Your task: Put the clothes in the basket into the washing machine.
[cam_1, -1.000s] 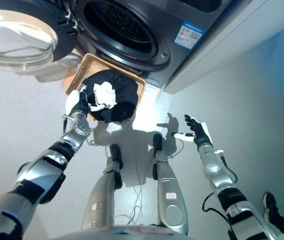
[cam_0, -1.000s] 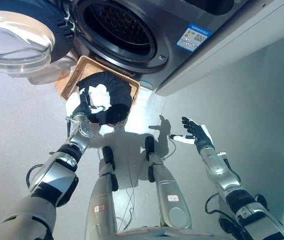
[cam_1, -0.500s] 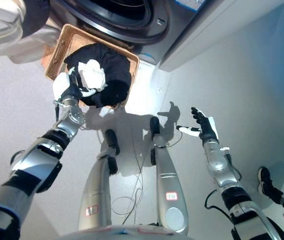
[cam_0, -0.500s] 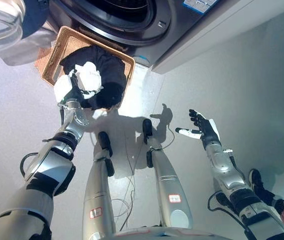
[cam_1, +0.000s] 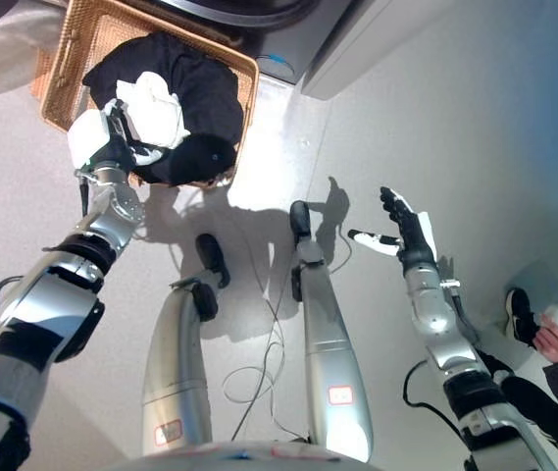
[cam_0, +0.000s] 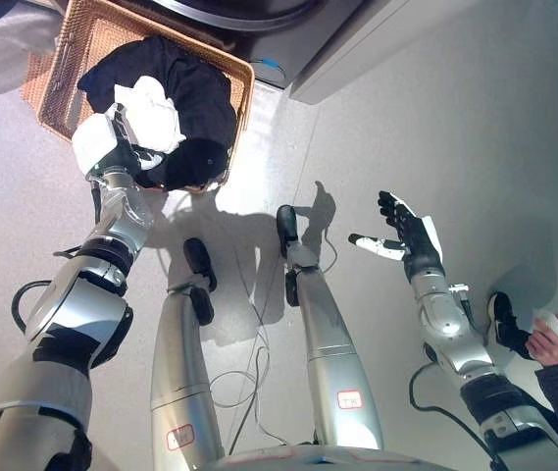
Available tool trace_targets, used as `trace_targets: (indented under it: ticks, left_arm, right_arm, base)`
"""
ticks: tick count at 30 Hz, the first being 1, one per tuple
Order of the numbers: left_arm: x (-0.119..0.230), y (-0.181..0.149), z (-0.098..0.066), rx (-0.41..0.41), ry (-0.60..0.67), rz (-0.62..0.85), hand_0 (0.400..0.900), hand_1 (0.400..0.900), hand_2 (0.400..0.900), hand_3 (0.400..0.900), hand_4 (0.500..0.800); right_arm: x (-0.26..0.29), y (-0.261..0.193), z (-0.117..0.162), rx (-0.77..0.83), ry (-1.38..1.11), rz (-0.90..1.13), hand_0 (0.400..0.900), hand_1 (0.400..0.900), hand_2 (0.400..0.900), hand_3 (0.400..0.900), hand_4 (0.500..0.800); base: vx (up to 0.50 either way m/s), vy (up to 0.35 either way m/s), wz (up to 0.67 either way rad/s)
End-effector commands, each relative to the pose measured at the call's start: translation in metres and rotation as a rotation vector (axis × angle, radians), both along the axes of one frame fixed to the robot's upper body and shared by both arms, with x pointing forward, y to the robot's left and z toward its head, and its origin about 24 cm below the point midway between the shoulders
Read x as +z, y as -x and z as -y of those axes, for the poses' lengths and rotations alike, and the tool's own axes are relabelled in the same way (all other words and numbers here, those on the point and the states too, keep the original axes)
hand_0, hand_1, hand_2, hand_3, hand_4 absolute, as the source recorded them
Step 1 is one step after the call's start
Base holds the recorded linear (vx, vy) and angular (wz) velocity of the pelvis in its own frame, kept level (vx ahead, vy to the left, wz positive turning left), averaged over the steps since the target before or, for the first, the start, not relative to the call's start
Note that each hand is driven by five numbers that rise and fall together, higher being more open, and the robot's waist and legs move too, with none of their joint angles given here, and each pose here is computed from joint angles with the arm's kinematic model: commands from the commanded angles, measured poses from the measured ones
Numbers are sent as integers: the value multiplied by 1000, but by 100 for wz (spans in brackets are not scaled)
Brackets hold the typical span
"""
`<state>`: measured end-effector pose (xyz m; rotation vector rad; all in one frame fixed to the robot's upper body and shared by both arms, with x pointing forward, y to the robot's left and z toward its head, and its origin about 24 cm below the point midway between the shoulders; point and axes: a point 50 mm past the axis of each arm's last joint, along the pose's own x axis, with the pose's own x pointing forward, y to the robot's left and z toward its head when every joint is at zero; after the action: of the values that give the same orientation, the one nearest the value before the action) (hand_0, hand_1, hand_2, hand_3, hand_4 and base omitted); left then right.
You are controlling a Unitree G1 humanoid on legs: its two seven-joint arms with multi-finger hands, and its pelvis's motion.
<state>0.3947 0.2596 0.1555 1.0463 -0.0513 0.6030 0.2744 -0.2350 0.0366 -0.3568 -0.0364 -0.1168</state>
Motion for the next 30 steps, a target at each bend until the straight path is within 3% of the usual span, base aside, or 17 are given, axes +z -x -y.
trace_targets:
  ticks: [1,8,17,25,29,30]
  left_arm:
    - [17,2,-12,64,-107,66,900,900,900,900,800]
    - [31,1,-17,80,-107,94,900,900,900,900,800]
    - [50,-2,-11,64,-165,162,900,900,900,900,800]
    - [52,-9,11,-6,-154,174,900,900,900,900,800]
    - [51,-11,13,-19,-148,150,900,900,900,900,800]
    - [51,-11,13,-20,-144,145,845,845,845,845,767]
  right_arm:
    - [20,15,18,-31,56,117,900,900,900,900,800]
    - [23,18,13,-11,49,140,900,900,900,900,800]
    - [19,21,12,-1,49,135,900,900,900,900,800]
    - [14,22,13,-17,47,117,900,900,900,900,800]
    - [14,23,16,-31,42,117,900,900,900,900,800]
    - [13,24,16,-33,40,114,900,900,900,900,800]
  base:
    - [-35,4,-8]
    - [-16,5,-10]
    - [2,-11,-2]
    - [5,-19,0]
    - [0,0,0]
    - [0,0,0]
